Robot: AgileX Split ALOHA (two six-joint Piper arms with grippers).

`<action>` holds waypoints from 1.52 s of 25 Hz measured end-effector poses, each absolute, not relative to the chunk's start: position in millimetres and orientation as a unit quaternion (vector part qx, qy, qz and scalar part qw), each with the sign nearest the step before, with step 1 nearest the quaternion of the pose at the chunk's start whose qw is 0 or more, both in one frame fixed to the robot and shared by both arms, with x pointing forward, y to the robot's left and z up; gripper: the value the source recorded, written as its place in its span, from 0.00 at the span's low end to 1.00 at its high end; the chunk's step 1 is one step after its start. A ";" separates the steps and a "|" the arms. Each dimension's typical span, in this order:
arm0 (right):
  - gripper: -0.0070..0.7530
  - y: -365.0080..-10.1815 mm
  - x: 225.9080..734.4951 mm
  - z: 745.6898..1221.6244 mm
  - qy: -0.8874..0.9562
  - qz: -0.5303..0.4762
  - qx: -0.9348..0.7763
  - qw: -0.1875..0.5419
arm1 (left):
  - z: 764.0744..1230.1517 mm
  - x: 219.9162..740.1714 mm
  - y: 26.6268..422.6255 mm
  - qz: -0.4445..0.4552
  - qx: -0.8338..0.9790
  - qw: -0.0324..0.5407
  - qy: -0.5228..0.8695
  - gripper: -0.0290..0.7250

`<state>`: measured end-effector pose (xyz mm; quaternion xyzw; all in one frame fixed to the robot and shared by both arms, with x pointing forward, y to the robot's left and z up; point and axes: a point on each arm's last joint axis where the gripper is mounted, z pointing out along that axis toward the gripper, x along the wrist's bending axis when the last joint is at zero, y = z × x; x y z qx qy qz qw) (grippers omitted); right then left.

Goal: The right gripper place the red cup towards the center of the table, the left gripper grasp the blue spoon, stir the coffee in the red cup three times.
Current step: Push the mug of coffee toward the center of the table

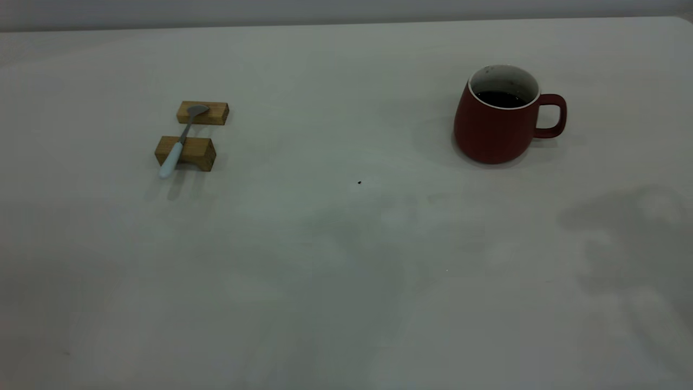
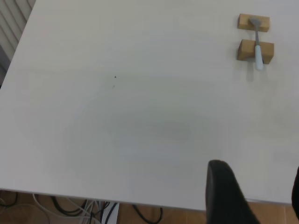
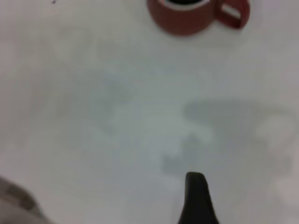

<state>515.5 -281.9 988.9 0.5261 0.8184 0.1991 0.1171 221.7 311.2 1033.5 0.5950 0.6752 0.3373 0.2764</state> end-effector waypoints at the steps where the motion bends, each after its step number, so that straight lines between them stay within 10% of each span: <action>1: 0.78 -282.1 527.4 987.2 0.821 0.199 0.522 0.119 | 1033.5 221.7 311.2 0.337 0.595 0.276 0.675 0.60; 16: 0.78 -264.2 648.2 884.5 0.960 0.138 0.206 0.129 | 1033.5 221.7 311.2 0.337 0.595 0.276 0.675 0.60; 38: 0.78 -233.6 670.1 794.4 0.971 0.158 0.046 0.173 | 1033.5 221.7 311.3 0.338 0.595 0.276 0.675 0.60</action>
